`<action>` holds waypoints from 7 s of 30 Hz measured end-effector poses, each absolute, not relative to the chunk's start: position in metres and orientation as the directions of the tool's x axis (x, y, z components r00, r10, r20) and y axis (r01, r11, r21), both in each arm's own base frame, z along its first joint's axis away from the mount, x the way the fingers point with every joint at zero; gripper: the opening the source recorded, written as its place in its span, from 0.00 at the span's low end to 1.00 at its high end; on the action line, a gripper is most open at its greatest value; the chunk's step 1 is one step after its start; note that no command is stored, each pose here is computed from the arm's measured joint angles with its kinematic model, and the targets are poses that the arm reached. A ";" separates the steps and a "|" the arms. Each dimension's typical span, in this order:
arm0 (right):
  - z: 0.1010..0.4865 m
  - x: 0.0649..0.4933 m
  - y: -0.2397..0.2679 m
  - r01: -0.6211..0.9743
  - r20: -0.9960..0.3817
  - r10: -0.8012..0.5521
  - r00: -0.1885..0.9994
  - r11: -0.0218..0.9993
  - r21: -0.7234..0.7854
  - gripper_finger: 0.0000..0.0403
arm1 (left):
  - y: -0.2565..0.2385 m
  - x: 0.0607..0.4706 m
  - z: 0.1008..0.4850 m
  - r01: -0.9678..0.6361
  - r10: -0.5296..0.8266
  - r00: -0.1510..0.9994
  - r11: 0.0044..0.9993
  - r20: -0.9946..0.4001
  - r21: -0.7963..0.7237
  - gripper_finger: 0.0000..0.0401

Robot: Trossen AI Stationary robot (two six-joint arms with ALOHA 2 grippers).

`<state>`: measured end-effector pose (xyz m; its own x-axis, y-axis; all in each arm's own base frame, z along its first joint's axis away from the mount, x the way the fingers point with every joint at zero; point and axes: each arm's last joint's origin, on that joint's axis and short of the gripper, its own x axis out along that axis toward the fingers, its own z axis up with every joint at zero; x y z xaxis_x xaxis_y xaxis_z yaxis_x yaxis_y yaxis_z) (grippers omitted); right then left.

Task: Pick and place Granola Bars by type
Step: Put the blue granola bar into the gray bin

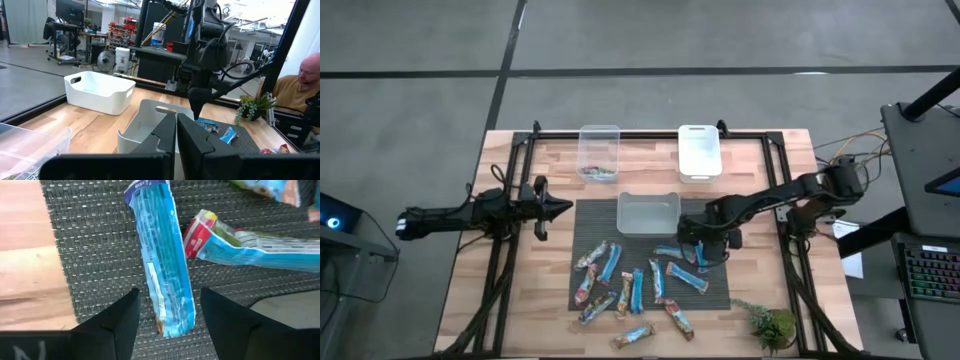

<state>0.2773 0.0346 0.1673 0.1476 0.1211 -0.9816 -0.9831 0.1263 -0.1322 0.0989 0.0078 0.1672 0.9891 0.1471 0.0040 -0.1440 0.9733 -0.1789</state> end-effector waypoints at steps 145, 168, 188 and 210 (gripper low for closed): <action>0.292 0.383 -0.003 -0.144 -0.800 0.084 0.595 0.990 -0.003 0.15 | 0.008 0.099 0.167 -0.145 0.148 0.989 0.973 0.004 -0.179 0.00; 0.278 0.386 -0.029 0.193 -0.851 0.060 0.522 0.963 0.187 0.15 | 0.008 0.099 0.167 -0.144 0.147 0.989 0.973 0.004 -0.179 0.00; 0.249 0.373 -0.033 0.687 -0.913 0.065 0.403 0.638 0.349 0.15 | 0.008 0.099 0.167 -0.144 0.147 0.989 0.973 0.004 -0.179 0.00; 0.227 0.368 -0.034 0.902 -0.925 0.010 0.381 0.215 0.374 0.15 | 0.008 0.099 0.167 -0.144 0.147 0.989 0.973 0.004 -0.179 0.00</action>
